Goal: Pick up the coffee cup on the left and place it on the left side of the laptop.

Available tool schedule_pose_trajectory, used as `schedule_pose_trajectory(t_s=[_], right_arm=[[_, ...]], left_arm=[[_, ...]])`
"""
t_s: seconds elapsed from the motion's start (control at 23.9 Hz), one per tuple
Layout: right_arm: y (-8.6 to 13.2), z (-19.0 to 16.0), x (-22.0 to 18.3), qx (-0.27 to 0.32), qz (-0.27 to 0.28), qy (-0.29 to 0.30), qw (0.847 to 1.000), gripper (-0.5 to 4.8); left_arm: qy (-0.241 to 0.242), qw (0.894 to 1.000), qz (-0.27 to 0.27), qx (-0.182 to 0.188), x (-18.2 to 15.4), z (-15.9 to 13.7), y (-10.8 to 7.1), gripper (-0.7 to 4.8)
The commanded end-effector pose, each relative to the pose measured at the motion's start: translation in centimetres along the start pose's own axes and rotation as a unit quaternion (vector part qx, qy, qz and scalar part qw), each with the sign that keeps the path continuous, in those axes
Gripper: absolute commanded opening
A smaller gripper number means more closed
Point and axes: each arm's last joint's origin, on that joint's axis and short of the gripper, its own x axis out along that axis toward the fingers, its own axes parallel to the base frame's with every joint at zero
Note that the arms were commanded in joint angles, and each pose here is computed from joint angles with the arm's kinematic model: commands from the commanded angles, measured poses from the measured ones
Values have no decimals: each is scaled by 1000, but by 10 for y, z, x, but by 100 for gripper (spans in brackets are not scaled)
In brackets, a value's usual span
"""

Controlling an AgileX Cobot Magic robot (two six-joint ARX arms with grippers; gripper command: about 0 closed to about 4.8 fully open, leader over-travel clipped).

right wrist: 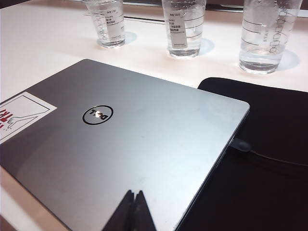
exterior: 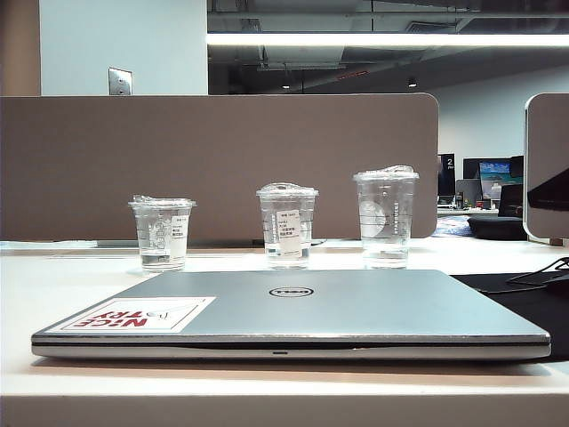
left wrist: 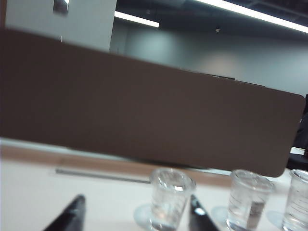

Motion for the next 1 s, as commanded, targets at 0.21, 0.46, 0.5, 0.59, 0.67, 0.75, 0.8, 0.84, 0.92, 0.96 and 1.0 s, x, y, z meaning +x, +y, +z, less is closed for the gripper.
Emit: schedule_pose_trajectory(t_s=[0.21,0.46,0.5,0.59,0.67,0.75,0.8,0.84,0.92,0.96,1.0], right_arm=[[0,0,0,0,0,-7,1000,-5],[0,0,0,0,0,-8,1000,-5],[0,0,0,0,0,-7,1000,-5],[0,0,0,-1,0,-8,1000,-5],[0,0,0,-1,0,-8,1000,-5],[0,0,0,0,0,-7,1000,-5],[0,0,0,0,0,-8,1000,-5],[0,0,0,0,0,-8,1000,-5],[0,0,0,0,0,-7,1000,-5],[0,0,0,0,0,-8,1000,-5],[0,0,0,0,0,-8,1000,-5]], left_arm=[[23,995,-67,67,22,16,-4,352],[90,992,-41,80,78,-11,14,479],[90,992,-49,79,85,-20,17,479],[87,991,-55,80,95,-33,22,479],[96,991,-55,77,110,-52,29,479],[119,988,-81,64,129,-76,36,479],[138,983,-112,54,142,-94,41,479],[151,979,-132,47,149,-104,43,479],[172,971,-160,35,162,-123,48,479],[181,967,-176,29,168,-132,51,479],[186,965,-185,25,173,-139,52,479]])
